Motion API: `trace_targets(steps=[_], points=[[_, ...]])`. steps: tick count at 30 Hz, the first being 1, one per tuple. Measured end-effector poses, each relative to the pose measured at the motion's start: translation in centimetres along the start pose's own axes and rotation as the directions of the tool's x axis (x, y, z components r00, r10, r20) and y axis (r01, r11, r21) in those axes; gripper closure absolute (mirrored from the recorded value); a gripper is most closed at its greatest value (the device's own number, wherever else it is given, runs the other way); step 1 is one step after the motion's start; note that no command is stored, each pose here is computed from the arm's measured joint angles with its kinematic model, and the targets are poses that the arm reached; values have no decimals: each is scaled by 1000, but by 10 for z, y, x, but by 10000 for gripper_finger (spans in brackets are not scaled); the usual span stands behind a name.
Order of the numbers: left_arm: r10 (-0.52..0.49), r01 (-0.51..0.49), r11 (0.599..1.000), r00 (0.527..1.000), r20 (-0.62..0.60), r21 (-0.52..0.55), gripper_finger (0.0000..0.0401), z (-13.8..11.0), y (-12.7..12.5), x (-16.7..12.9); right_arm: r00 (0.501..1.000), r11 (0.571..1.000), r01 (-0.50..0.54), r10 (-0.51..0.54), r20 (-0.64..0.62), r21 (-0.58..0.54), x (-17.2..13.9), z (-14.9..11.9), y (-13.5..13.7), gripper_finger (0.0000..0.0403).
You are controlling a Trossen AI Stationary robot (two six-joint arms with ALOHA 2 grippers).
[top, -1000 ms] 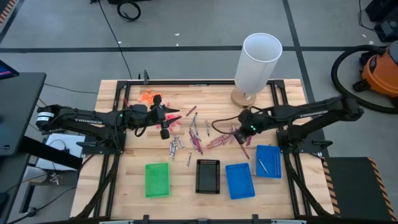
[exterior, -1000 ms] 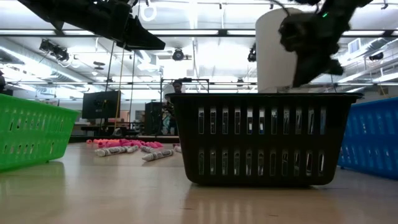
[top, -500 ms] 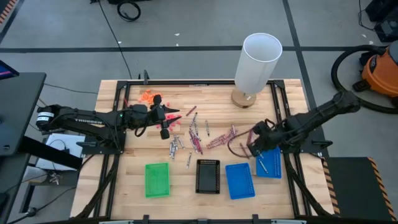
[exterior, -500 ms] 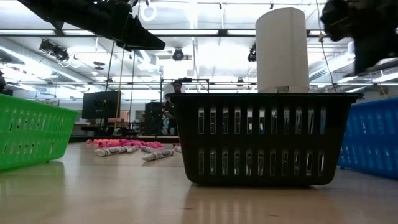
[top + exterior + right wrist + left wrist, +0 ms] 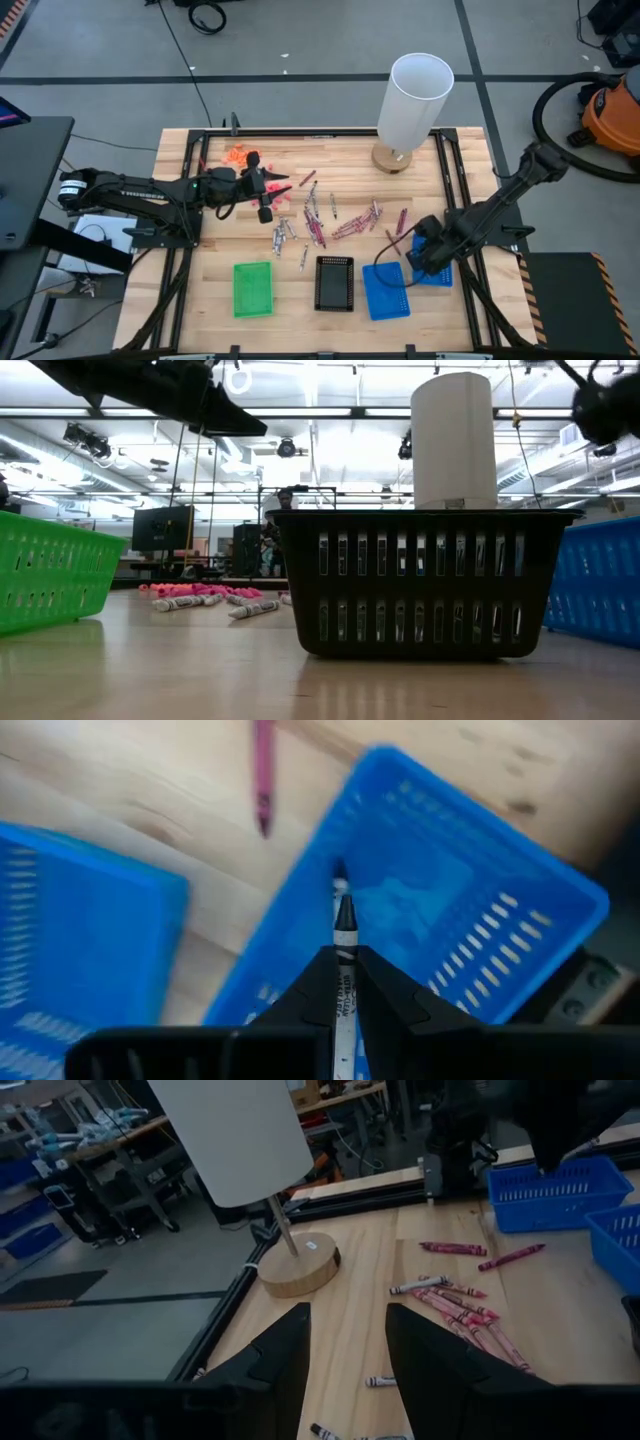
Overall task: Sort crayons
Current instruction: Put the black crayon into the right blue bin, then put the red crayon into the left blue bin
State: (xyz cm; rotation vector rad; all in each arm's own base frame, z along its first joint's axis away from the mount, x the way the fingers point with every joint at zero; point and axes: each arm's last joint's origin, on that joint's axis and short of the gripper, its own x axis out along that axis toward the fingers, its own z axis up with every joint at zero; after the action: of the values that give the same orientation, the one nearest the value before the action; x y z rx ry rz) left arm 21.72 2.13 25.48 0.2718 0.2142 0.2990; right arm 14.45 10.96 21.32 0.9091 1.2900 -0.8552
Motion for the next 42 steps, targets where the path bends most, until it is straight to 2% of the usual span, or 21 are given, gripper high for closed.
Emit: trace_targets(steps=[7,14,17,22,29,34,38,42], points=[[7,-8,999,1000,26,35,257,3,1,0,1000,1000,26,-26,-15,15,35,-2,-8,364],[11,-12,999,999,41,34,257,4,1,0,999,999,8,-6,-39,31,54,0,-15,303],[12,-13,999,999,43,33,257,4,1,0,998,999,-11,13,-62,35,47,4,-13,285],[12,-14,999,999,45,32,257,4,1,0,998,999,-22,24,-51,33,18,14,-10,283],[13,-15,999,999,47,32,257,5,1,0,996,1000,-10,13,83,-30,-13,37,1,283],[14,-16,999,999,51,30,257,5,1,0,986,995,16,1,167,-100,-16,61,9,283],[14,-16,999,999,51,30,257,5,1,0,983,987,24,5,185,-158,-8,82,18,284],[14,-16,999,999,51,30,257,5,1,0,986,971,-17,56,157,-237,7,100,35,284]])
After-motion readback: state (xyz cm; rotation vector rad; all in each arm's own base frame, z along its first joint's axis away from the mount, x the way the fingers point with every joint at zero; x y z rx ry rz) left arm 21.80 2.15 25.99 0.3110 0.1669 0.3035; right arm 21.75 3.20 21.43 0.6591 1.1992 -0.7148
